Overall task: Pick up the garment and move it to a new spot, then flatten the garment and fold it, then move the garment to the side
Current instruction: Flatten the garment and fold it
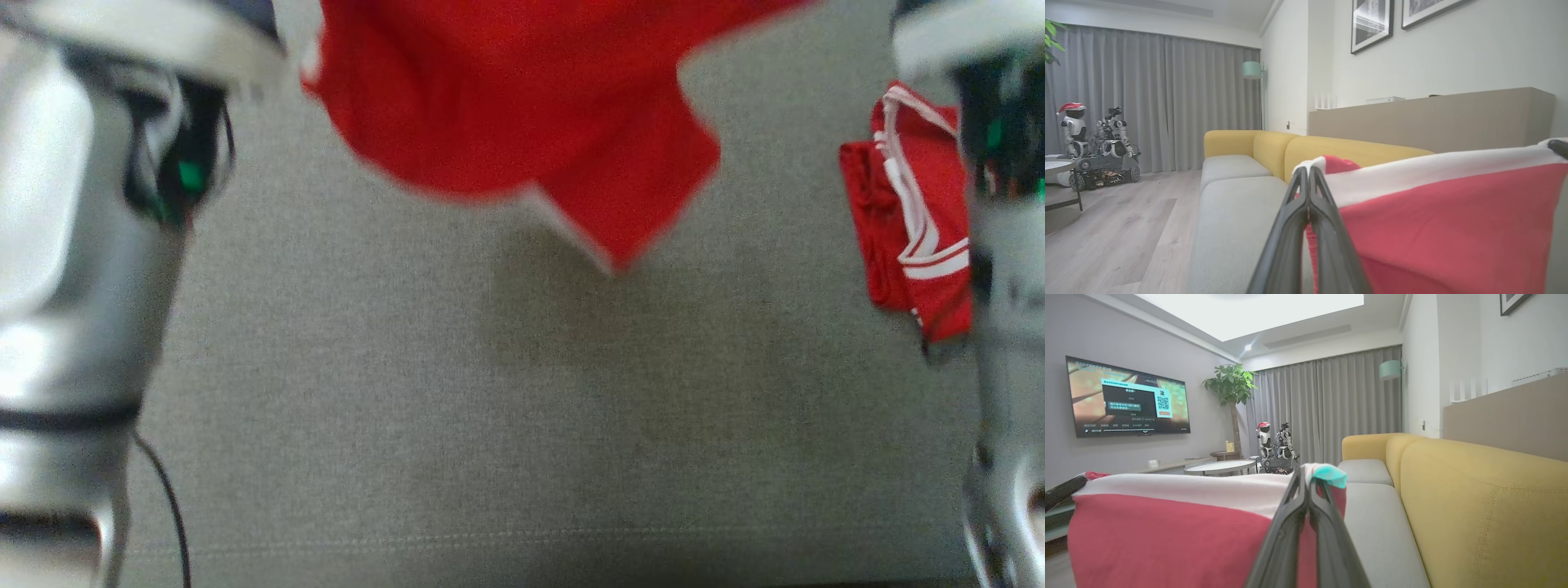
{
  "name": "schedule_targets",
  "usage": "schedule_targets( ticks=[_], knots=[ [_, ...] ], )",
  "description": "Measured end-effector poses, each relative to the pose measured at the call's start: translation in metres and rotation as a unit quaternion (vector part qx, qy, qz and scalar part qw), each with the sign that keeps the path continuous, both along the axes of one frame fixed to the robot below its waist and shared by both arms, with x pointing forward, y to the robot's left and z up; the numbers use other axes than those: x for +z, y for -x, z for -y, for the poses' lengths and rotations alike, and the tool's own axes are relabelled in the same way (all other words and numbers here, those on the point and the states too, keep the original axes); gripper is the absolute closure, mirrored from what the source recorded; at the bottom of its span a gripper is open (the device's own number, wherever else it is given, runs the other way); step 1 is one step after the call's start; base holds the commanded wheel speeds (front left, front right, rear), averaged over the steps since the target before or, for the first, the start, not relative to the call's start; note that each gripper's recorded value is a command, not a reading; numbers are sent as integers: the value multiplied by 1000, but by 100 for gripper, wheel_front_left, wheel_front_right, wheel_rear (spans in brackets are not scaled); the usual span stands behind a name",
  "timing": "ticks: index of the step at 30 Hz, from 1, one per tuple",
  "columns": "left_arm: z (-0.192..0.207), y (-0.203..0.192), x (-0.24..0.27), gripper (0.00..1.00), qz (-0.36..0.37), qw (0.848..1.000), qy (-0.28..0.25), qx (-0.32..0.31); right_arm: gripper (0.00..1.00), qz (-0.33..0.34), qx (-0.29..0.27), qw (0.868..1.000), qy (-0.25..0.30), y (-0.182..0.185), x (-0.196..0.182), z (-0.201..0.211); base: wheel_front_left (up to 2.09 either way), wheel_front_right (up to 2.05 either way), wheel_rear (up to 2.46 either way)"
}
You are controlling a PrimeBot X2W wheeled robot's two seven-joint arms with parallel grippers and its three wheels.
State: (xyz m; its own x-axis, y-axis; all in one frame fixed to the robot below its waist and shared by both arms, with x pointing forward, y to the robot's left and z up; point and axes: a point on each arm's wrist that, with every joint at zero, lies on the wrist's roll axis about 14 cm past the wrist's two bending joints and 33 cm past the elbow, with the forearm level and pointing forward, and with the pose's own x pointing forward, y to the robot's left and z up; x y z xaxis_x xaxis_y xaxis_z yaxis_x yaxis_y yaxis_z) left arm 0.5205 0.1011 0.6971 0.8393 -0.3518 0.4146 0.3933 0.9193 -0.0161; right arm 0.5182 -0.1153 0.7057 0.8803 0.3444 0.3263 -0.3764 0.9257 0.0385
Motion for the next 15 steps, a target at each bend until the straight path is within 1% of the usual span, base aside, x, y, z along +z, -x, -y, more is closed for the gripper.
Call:
schedule_targets(
  ticks=[1,3,6,9,10,11,15],
  knots=[
    [-1,-12,5,100,5,1000,4,5,100,4,2,1000,-6,-12,5,-3,0,0,0],
    [-4,-34,14,100,19,1000,-6,19,100,26,6,1000,-17,-33,20,-10,0,0,0],
    [-2,-60,22,100,22,999,1,26,100,45,7,999,-25,-58,35,-18,0,0,0],
    [0,-78,20,100,12,999,12,34,100,41,4,999,-33,-79,36,-24,0,0,0],
    [0,-90,9,100,-7,999,16,40,100,17,1,999,-28,-92,22,-29,0,0,0],
    [1,-94,0,100,-22,999,17,42,100,1,-2,1000,-21,-98,11,-30,0,0,0],
    [3,-106,-61,100,-101,994,20,47,100,-88,-12,996,1,-114,-55,-31,0,0,0]
  ],
)
